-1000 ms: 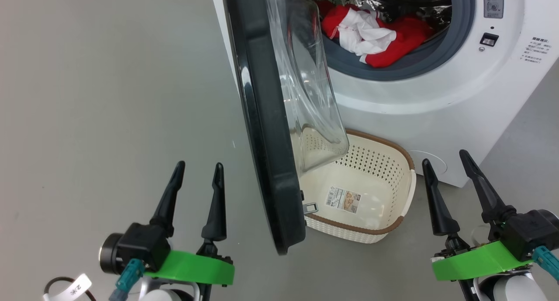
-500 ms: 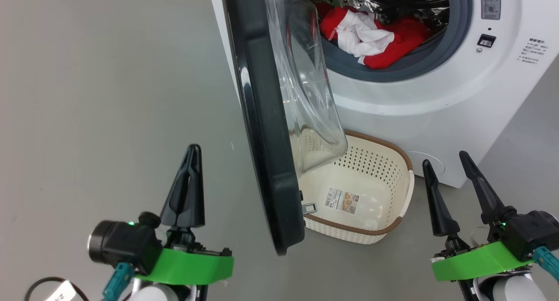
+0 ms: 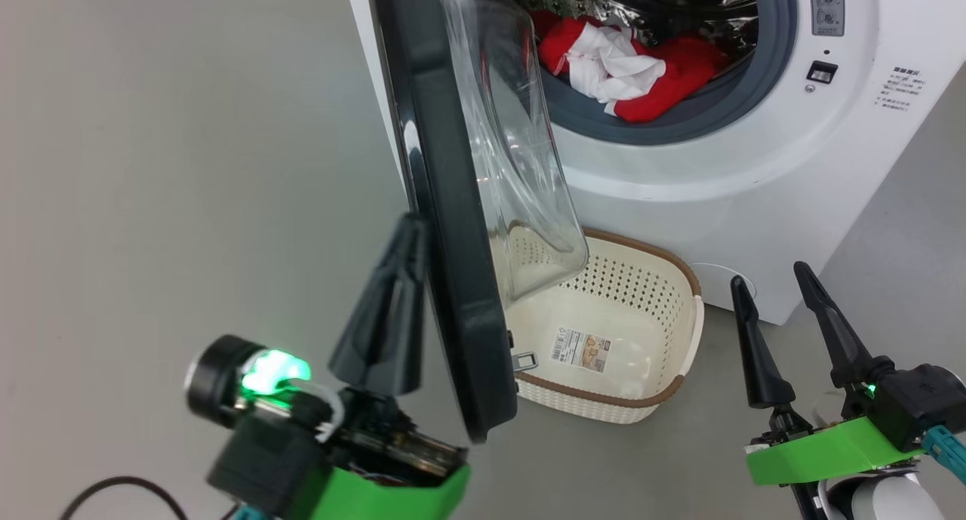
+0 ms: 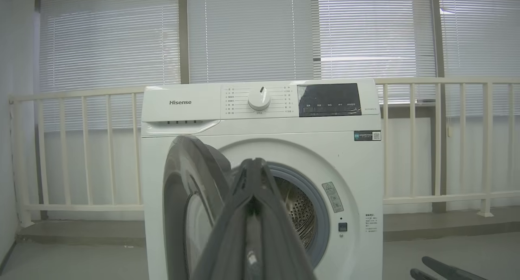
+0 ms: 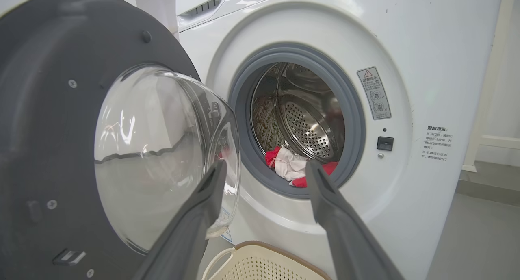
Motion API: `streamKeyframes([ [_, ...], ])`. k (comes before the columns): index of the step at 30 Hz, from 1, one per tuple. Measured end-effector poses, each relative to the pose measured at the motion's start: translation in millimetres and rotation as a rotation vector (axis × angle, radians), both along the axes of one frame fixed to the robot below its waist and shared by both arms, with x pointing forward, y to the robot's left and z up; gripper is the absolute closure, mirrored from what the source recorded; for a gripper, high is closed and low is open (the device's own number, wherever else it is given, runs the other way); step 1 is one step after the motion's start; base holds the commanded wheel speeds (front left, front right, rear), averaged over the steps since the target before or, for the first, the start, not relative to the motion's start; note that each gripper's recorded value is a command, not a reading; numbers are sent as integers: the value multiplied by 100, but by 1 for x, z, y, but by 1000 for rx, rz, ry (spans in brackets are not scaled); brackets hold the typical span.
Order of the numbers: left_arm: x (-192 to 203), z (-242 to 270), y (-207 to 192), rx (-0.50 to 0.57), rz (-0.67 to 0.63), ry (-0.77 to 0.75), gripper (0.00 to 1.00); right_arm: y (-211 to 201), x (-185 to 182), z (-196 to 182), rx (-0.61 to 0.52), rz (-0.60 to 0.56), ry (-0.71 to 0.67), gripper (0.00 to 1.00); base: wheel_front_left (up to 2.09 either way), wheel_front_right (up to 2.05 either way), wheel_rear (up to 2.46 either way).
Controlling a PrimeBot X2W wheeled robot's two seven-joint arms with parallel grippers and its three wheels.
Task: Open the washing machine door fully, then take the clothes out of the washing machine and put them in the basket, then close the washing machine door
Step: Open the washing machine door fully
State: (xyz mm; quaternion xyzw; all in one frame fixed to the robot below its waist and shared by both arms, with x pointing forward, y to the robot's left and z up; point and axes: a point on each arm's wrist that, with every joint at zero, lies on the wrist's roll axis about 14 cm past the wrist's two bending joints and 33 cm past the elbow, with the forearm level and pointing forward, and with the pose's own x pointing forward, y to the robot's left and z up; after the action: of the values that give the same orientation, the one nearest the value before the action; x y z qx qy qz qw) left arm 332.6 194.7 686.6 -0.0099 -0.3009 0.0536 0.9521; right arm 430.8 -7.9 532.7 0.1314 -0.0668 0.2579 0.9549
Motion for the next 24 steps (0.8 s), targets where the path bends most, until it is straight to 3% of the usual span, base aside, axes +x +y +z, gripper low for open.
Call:
streamKeyframes([
  [5,7,2,-36,34,-121,5,100,-1,-1,0,2,-3,-1,0,0,0,0],
  [12,21,-33,-75,31,-260,155,100,-2,-2,-1,4,-3,0,0,0,0,0],
  [24,45,-90,-85,32,-279,367,100,-11,-1,-4,3,-25,7,0,0,0,0],
])
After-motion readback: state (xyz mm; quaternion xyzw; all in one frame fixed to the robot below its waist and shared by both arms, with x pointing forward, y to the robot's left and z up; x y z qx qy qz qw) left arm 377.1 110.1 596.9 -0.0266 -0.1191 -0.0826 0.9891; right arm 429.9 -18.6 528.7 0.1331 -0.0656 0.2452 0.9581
